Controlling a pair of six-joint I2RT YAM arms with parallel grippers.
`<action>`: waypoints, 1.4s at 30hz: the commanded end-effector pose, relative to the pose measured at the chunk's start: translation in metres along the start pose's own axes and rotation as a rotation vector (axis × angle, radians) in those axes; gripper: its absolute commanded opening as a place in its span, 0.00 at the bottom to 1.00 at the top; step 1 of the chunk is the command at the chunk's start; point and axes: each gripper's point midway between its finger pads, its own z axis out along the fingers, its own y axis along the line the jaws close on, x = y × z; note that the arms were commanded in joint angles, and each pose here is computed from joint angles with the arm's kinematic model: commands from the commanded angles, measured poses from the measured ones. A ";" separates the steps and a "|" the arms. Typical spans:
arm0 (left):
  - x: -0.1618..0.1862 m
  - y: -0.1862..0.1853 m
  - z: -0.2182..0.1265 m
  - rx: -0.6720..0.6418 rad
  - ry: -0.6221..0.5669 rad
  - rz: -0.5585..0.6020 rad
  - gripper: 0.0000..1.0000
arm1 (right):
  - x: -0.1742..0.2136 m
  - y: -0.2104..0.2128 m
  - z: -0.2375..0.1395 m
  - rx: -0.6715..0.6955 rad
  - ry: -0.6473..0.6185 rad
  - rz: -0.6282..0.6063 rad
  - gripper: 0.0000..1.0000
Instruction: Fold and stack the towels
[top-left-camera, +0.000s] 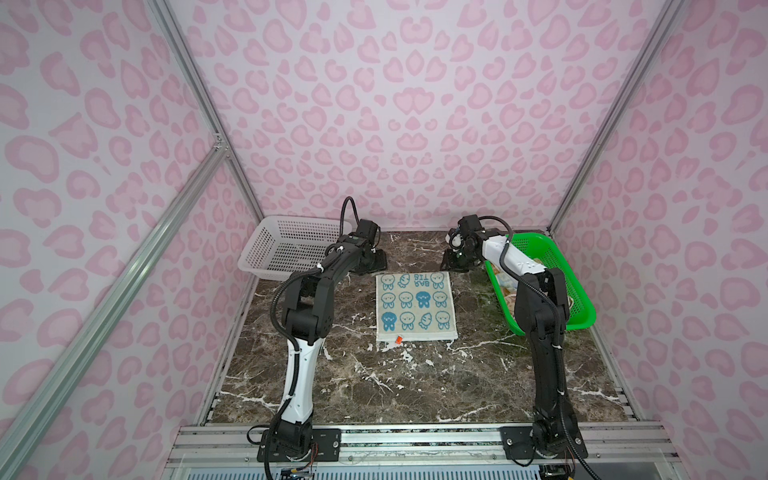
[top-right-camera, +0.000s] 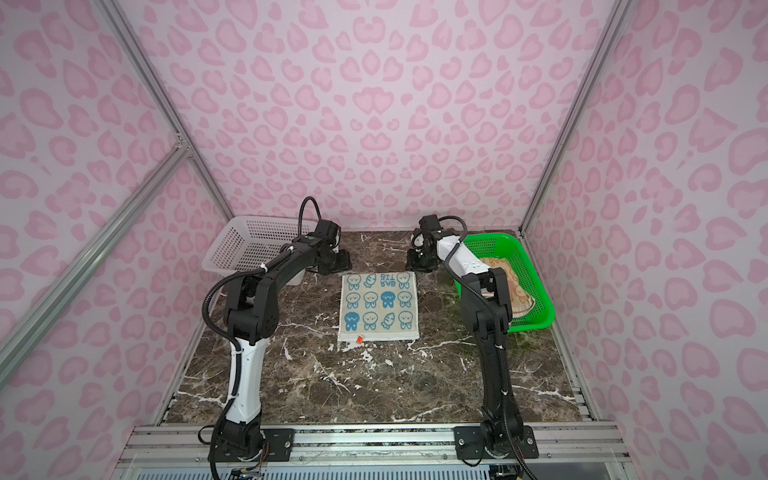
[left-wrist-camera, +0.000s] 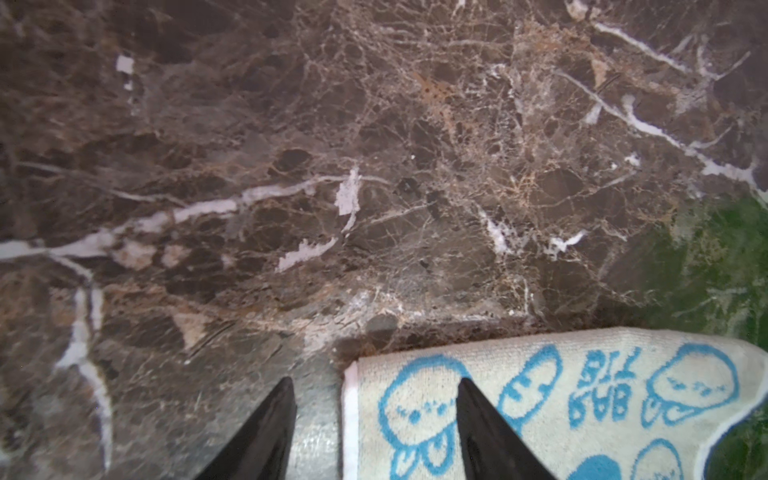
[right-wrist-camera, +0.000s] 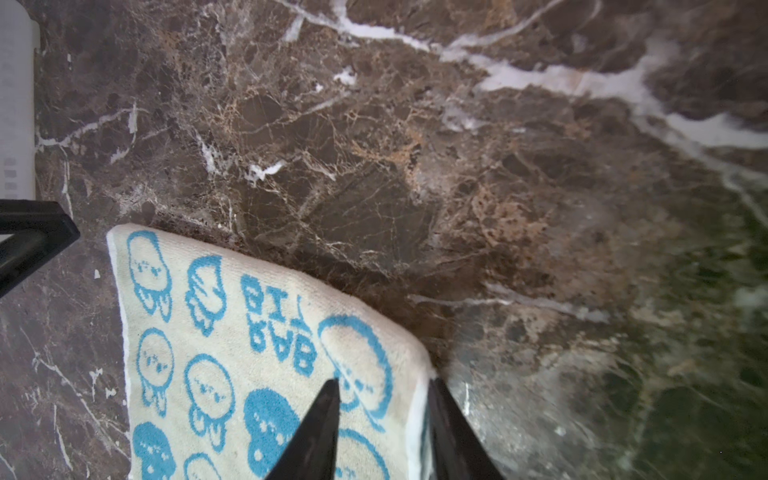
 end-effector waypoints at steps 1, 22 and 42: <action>0.002 -0.002 0.002 0.022 0.019 0.022 0.63 | 0.007 -0.015 0.004 0.055 0.028 -0.019 0.45; 0.012 0.000 0.010 0.030 0.050 0.034 0.64 | 0.021 -0.036 0.049 0.089 0.112 -0.029 0.21; 0.021 0.013 0.031 -0.009 0.118 0.116 0.43 | 0.024 -0.035 0.054 0.086 0.123 -0.032 0.06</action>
